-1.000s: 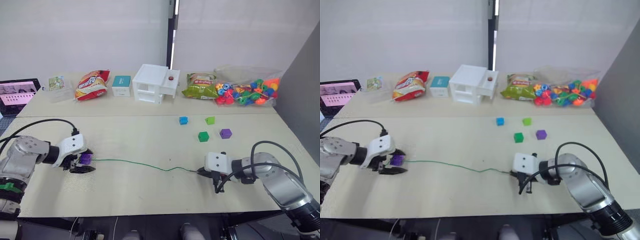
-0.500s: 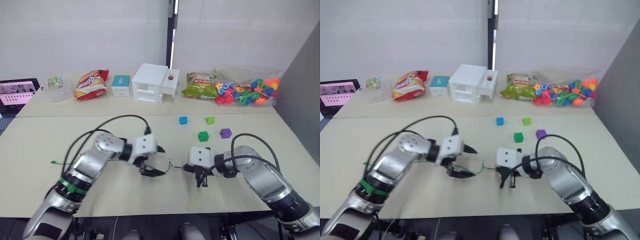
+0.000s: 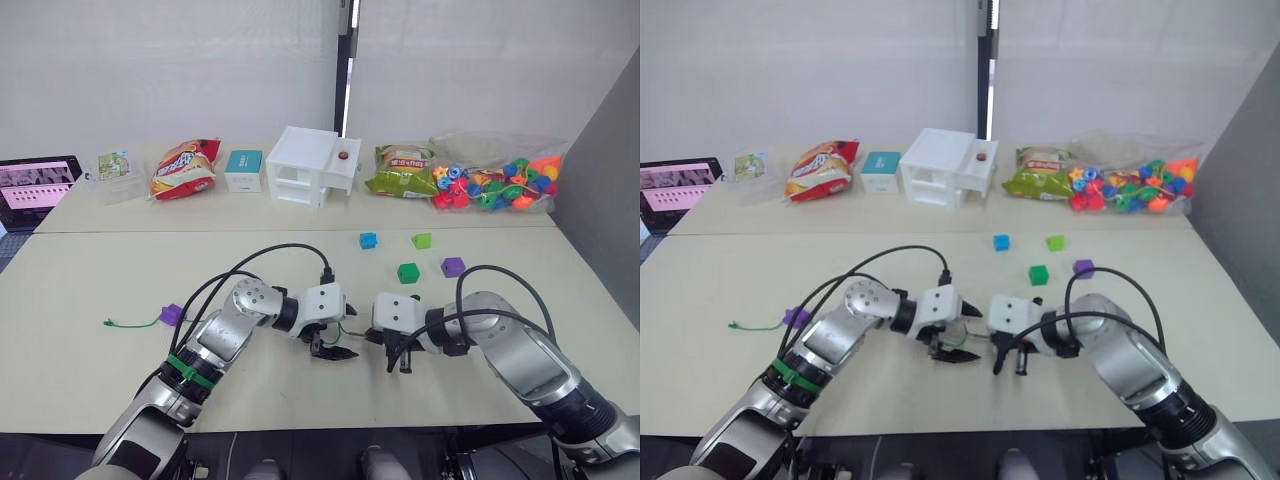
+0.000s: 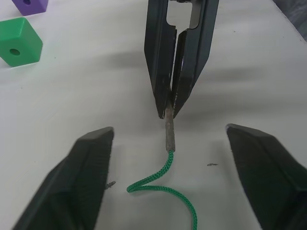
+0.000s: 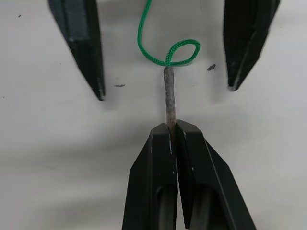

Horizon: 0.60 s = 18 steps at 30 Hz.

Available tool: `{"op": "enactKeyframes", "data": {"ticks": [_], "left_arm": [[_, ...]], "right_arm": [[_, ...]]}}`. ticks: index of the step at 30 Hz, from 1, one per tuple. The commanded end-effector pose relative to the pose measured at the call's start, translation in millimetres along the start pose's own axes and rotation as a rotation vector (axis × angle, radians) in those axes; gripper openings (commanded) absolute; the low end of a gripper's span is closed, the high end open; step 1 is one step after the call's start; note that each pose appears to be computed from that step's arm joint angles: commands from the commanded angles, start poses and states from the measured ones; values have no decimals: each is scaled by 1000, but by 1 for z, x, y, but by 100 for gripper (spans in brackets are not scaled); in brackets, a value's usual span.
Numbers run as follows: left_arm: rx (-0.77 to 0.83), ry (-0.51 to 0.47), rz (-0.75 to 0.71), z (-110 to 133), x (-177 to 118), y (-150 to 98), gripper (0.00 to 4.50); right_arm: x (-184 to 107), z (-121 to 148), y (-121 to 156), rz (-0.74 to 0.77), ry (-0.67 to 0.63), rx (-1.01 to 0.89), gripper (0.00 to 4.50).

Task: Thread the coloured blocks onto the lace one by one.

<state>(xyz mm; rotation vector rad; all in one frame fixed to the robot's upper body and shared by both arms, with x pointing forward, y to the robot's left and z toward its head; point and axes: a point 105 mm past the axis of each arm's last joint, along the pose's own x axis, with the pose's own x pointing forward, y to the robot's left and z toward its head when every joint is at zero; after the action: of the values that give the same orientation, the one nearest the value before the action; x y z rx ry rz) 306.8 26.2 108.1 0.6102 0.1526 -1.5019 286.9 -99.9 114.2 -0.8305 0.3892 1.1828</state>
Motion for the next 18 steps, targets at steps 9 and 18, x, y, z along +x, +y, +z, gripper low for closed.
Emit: {"op": "enactKeyframes", "data": {"ticks": [9, 18], "left_arm": [[38, -13, 20, 7, 2, 6, 5], [29, -17, 41, 7, 3, 11, 5]], "right_arm": [[-5, 12, -1, -16, -27, -31, 0], [-6, 11, 2, -7, -22, -29, 0]]}}
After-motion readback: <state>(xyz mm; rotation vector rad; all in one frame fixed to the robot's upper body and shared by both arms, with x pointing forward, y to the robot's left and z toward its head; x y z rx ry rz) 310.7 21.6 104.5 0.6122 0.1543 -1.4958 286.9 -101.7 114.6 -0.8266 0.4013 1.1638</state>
